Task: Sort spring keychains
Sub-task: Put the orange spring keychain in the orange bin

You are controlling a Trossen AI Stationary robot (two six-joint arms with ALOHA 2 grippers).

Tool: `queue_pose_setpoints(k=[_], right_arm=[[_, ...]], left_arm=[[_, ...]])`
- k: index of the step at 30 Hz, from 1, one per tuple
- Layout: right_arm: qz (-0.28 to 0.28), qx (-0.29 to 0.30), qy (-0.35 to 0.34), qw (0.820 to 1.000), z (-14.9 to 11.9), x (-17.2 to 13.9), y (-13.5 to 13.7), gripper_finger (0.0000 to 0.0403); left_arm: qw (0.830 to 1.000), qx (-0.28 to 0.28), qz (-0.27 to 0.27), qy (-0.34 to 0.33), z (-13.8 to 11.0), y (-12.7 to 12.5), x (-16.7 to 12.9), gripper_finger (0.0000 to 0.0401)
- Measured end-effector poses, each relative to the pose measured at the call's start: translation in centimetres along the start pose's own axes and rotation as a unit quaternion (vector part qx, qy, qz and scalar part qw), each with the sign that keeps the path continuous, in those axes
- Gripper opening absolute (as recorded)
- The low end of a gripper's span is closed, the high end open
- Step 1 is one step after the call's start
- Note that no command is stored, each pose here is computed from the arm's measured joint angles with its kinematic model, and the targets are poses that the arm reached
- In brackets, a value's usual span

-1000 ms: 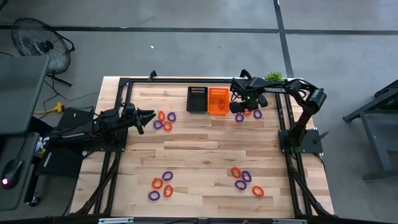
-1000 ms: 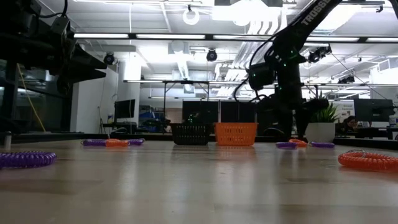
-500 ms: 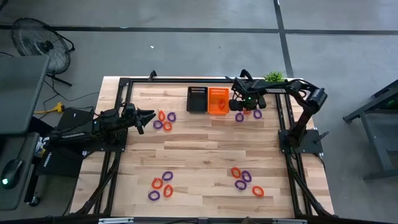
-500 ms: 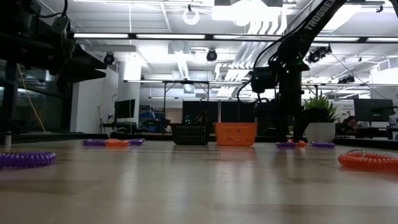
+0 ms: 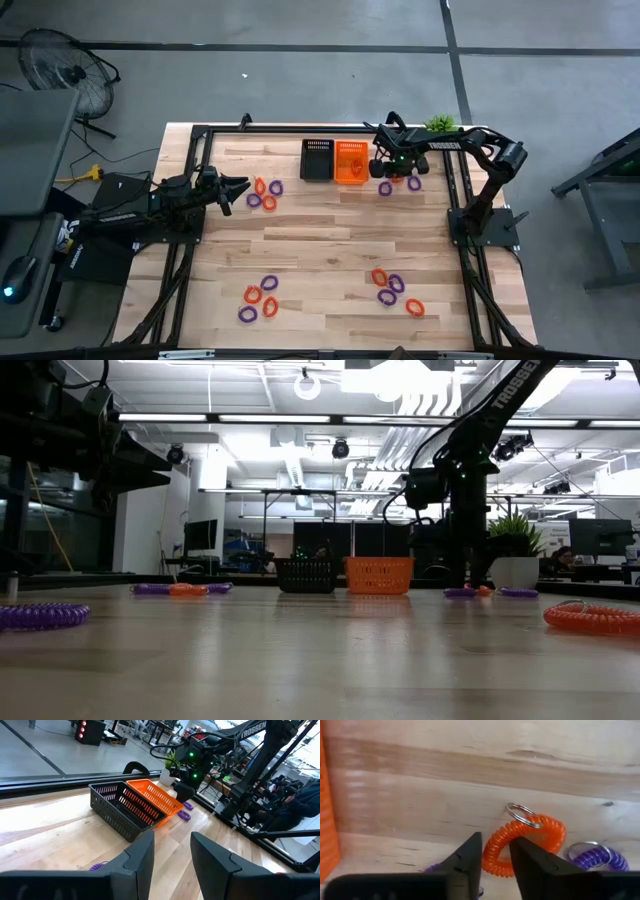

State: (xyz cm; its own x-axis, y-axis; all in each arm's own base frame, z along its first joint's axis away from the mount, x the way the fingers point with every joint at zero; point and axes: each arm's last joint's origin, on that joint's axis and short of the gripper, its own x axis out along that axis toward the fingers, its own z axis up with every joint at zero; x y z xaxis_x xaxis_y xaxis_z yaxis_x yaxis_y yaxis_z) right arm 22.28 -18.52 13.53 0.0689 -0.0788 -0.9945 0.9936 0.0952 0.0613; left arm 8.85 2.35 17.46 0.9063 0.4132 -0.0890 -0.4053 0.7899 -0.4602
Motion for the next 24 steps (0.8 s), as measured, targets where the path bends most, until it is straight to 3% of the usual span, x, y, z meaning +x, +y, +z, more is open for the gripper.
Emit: queue_pose_setpoints(k=[8,18,24], right_arm=[[-0.002,-0.017,-0.003,1.000,0.0,0.0,0.0,0.0012],[0.012,-0.044,0.019,0.999,0.1,-0.3,0.2,0.0021],[0.050,-0.059,0.006,0.997,0.4,-2.7,0.6,0.0011]], left_arm=[[1.000,0.000,0.000,0.000,0.0,0.0,0.0,0.0126],[1.000,0.000,0.000,0.000,0.0,0.0,0.0,0.0126],[1.000,0.000,0.000,0.000,0.0,0.0,0.0,0.0126]])
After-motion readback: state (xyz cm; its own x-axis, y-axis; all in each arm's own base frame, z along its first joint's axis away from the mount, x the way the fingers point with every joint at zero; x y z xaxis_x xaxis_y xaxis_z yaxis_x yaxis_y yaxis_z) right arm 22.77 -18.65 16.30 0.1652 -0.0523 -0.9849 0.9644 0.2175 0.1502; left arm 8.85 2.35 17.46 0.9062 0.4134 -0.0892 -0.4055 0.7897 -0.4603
